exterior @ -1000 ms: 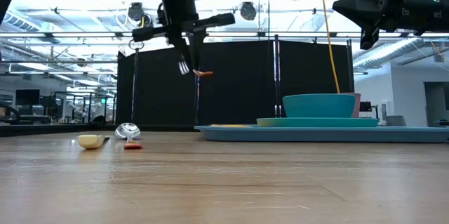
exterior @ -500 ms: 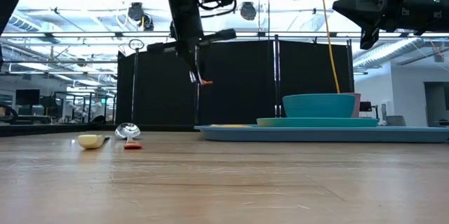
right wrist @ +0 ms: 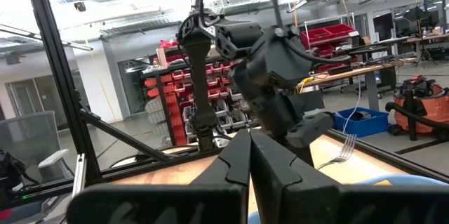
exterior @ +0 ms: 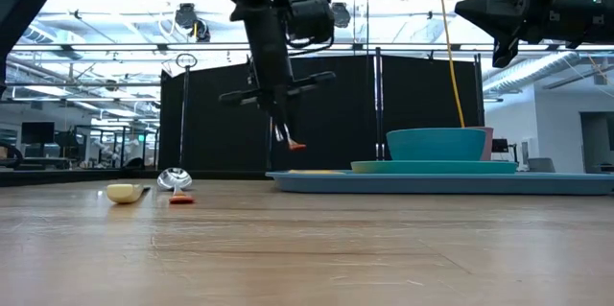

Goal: Set up tray
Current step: Put the silver fork onto the blue tray

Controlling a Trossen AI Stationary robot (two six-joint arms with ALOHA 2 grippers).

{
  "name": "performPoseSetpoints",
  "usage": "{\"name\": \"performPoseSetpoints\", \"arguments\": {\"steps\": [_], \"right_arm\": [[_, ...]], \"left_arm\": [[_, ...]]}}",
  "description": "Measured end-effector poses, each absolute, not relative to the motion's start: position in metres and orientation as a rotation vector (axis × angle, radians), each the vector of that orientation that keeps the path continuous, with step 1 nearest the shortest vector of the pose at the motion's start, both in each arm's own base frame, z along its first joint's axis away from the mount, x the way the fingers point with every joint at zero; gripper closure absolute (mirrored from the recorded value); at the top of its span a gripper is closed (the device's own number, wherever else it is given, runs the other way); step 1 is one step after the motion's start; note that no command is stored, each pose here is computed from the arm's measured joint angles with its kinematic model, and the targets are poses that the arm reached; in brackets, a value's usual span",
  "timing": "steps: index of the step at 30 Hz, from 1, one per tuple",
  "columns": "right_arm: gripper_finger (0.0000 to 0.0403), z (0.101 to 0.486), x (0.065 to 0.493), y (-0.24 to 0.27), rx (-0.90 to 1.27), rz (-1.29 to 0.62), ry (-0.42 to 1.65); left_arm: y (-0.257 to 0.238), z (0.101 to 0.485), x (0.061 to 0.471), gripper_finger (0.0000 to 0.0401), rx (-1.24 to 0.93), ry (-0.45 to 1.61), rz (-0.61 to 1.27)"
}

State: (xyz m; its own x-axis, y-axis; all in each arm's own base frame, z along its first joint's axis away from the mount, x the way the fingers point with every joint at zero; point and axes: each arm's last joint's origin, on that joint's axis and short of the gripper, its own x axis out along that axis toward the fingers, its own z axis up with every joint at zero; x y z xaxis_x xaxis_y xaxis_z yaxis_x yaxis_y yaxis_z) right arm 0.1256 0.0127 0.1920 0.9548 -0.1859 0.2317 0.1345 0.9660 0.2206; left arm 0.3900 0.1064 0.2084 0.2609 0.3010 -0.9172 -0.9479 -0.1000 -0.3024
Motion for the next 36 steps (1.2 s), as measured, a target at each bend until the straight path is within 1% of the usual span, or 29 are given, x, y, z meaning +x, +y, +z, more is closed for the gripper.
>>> {"name": "performPoseSetpoints", "arguments": {"steps": [8, 14, 21, 36], "right_arm": [[0.0403, 0.192, 0.126, 0.013, 0.205, -0.164, -0.255], [0.0403, 0.192, 0.126, 0.013, 0.205, -0.164, -0.256], [0.0403, 0.192, 0.126, 0.013, 0.204, -0.164, -0.254], [0.0403, 0.192, 0.126, 0.013, 0.204, -0.164, -0.254]], "left_arm": [[0.116, 0.208, 0.388, 0.0392, -1.193, 0.714, 1.214], [0.120, 0.193, 0.395, 0.0392, -1.213, 0.751, 1.183], [0.126, 0.177, 0.398, 0.0392, -1.213, 0.787, 1.194], [0.130, 0.174, 0.397, 0.0392, -1.193, 0.824, 1.163]]}}
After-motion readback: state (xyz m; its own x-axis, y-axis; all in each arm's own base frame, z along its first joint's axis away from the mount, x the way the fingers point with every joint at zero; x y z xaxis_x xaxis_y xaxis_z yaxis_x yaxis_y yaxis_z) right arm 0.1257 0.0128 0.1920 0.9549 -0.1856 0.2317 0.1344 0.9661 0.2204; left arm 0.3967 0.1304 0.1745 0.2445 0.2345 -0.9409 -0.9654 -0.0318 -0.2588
